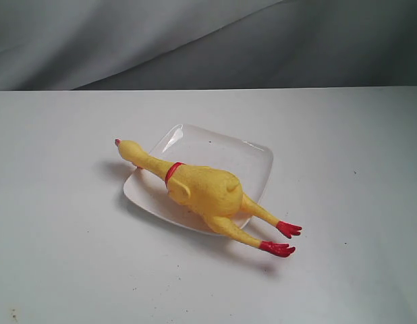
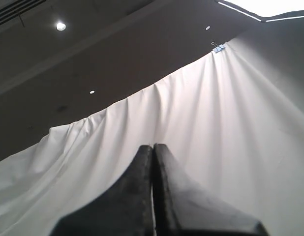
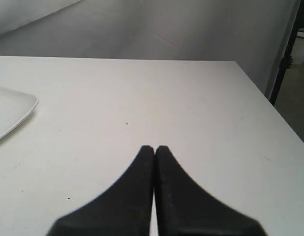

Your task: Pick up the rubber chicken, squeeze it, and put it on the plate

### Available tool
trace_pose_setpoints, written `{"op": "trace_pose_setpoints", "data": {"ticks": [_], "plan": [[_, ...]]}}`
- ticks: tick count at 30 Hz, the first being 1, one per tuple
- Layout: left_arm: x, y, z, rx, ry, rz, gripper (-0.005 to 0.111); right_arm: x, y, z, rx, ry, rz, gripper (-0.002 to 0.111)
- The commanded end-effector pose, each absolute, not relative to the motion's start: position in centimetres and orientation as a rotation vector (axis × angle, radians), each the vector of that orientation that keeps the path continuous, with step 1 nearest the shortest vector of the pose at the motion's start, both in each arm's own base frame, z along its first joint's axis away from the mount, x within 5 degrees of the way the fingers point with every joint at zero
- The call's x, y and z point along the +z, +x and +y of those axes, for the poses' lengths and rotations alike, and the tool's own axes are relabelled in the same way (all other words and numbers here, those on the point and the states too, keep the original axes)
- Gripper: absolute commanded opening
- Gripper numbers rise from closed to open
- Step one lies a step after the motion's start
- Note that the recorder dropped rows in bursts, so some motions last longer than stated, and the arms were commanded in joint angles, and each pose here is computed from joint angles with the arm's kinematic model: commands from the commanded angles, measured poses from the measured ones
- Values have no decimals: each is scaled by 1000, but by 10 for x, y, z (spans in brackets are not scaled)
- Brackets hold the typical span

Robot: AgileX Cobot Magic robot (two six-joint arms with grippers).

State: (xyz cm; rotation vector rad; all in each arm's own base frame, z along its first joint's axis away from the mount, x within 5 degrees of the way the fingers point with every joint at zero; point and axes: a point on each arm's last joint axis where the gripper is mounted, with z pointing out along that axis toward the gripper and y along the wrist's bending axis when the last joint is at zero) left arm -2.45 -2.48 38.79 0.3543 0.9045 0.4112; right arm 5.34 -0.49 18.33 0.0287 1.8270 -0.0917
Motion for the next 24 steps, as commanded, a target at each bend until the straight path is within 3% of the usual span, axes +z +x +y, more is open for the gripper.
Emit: {"op": "trace_pose_setpoints", "data": {"ticks": [1, 15, 24], "plan": [[388, -26, -24, 408, 341, 902, 0, 182, 53, -5, -98, 33, 1825, 0], [388, -26, -25, 382, 338, 893, 0, 182, 53, -5, -98, 33, 1825, 0], [402, -37, -12, 303, 93, 738, 0, 182, 53, -5, -98, 33, 1825, 0]]}}
